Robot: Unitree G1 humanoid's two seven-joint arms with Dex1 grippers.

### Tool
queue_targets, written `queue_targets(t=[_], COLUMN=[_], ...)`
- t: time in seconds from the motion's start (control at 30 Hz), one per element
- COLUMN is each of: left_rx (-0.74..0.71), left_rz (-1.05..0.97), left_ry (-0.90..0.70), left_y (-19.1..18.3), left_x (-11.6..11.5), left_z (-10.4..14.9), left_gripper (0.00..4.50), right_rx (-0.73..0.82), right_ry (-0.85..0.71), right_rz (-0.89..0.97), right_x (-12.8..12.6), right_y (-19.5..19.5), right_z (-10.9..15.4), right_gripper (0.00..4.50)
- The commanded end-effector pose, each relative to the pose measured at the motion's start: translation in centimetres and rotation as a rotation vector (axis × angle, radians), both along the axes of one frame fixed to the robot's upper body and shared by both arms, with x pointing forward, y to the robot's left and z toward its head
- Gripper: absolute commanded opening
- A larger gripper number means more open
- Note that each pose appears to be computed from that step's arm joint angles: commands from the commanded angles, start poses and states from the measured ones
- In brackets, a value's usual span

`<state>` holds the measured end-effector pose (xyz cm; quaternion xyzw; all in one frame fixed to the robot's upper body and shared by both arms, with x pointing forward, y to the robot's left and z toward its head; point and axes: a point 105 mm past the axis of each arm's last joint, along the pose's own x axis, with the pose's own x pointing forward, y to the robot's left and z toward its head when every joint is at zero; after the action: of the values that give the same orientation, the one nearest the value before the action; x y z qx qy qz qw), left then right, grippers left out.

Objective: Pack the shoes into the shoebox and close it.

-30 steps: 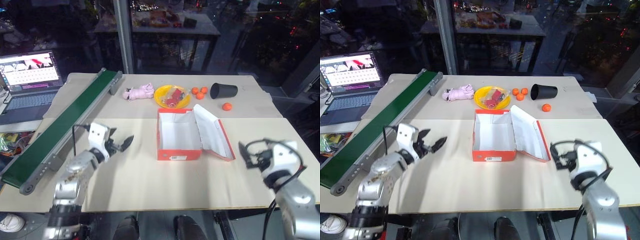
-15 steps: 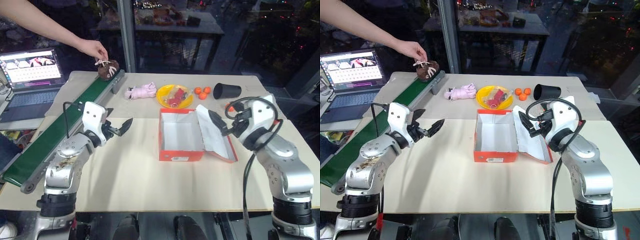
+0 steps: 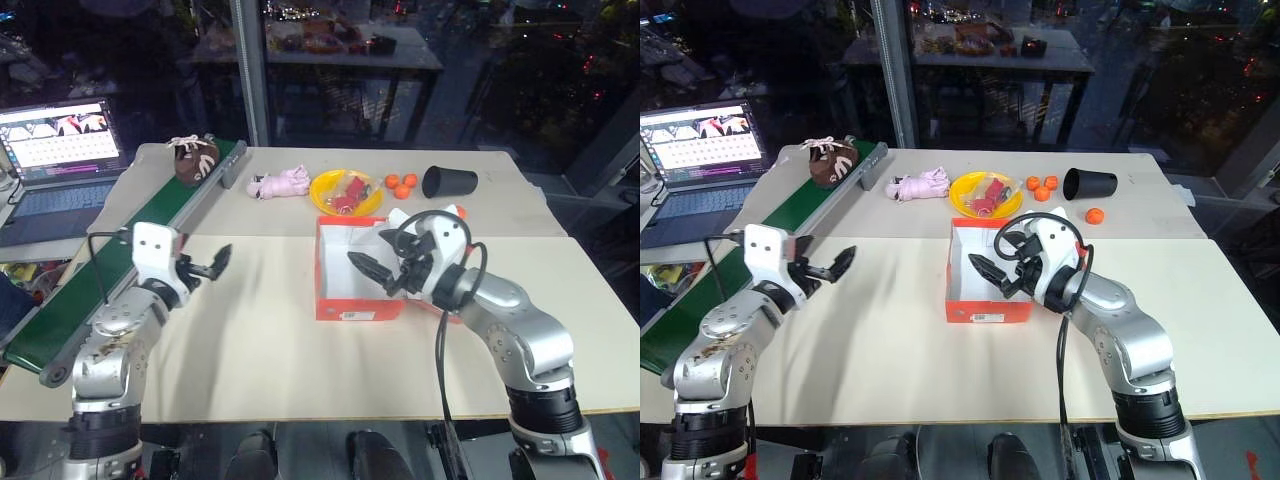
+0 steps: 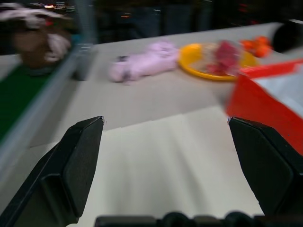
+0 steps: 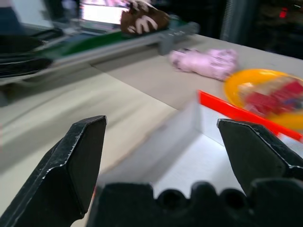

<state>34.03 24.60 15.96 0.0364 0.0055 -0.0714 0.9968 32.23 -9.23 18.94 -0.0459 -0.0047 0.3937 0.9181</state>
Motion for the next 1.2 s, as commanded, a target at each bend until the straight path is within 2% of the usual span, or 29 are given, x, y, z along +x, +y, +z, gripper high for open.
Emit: queue_targets(t=[0.03, 0.13, 0.37, 0.57, 0.87, 1.2], left_rx=[0.024, 0.01, -0.011, -0.005, -0.006, -0.017], left_rz=[0.099, 0.118, 0.261, 0.308, 0.291, 0.339], left_ry=[-0.075, -0.103, -0.099, -0.054, 0.014, 0.024], left_y=[3.3, 4.1, 8.5, 11.6, 11.9, 13.4], left_x=[0.0, -0.1, -0.3, 1.0, 1.9, 1.7], left_z=[2.1, 2.7, 3.0, 1.8, -1.1, -1.6], left_gripper=[4.5, 4.5, 4.5, 4.5, 4.5, 4.5], right_rx=[0.024, 0.024, 0.023, 0.034, 0.027, 0.0], right_ry=[-0.044, -0.04, -0.069, -0.068, -0.06, -0.054], right_rz=[0.068, 0.107, 0.142, 0.224, 0.213, 0.187], right_x=[-0.3, -0.5, 0.0, -0.5, -0.7, -0.6], right_y=[1.0, 1.5, 2.8, 4.7, 4.3, 3.7], right_z=[1.3, 1.1, 2.2, 3.1, 2.9, 2.1], right_gripper=[4.47, 4.47, 4.47, 4.47, 4.47, 4.47])
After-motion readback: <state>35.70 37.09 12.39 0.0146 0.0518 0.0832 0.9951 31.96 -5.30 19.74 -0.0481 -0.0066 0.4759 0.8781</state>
